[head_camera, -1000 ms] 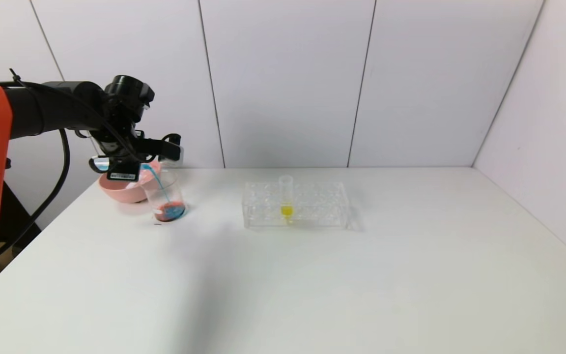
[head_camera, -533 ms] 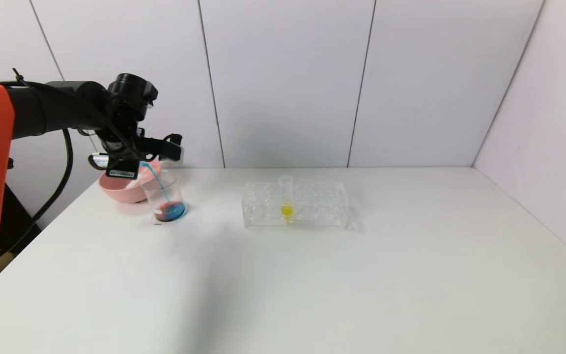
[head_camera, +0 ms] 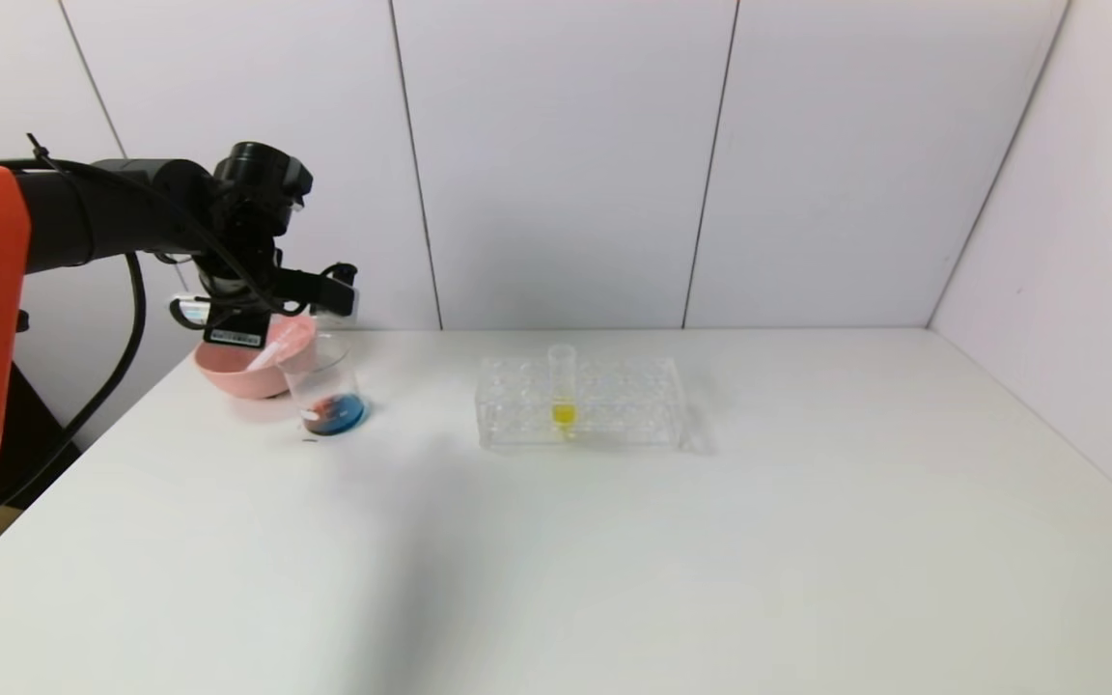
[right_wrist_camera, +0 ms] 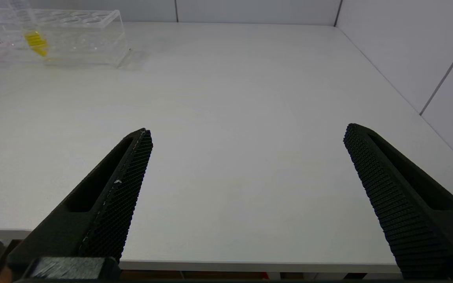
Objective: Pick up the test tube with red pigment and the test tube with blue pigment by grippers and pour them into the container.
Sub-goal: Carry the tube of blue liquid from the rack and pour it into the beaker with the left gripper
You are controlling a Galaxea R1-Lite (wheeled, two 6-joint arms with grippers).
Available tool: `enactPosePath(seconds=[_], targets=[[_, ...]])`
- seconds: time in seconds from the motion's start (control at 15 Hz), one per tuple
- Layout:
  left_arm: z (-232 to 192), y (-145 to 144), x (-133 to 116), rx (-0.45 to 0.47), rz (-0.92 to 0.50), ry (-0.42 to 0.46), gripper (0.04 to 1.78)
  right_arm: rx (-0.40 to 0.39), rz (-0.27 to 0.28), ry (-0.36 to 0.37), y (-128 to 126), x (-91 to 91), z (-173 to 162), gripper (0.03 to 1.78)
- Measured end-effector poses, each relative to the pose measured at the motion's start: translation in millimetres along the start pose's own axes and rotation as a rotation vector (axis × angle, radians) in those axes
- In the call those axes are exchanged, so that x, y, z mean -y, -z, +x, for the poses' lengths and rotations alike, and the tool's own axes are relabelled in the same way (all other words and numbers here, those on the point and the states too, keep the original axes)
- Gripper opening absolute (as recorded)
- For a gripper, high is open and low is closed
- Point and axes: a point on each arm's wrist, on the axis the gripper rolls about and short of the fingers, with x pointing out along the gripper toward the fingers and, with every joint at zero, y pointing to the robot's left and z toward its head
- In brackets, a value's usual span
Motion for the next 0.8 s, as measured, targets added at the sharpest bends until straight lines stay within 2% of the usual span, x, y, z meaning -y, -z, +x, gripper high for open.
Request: enactPosePath(seconds=[0.53,0.8], targets=[[-2.4,-2.6,-0.9,-0.073,0.005,-0.021,0.5,0.0,0.0,0.0,0.0,0.0,0.0,1.77],[-2.7,-2.9,-0.9,-0.08,0.007,-0.022,0.5,0.0,0.0,0.0,0.0,0.0,0.0,1.77]])
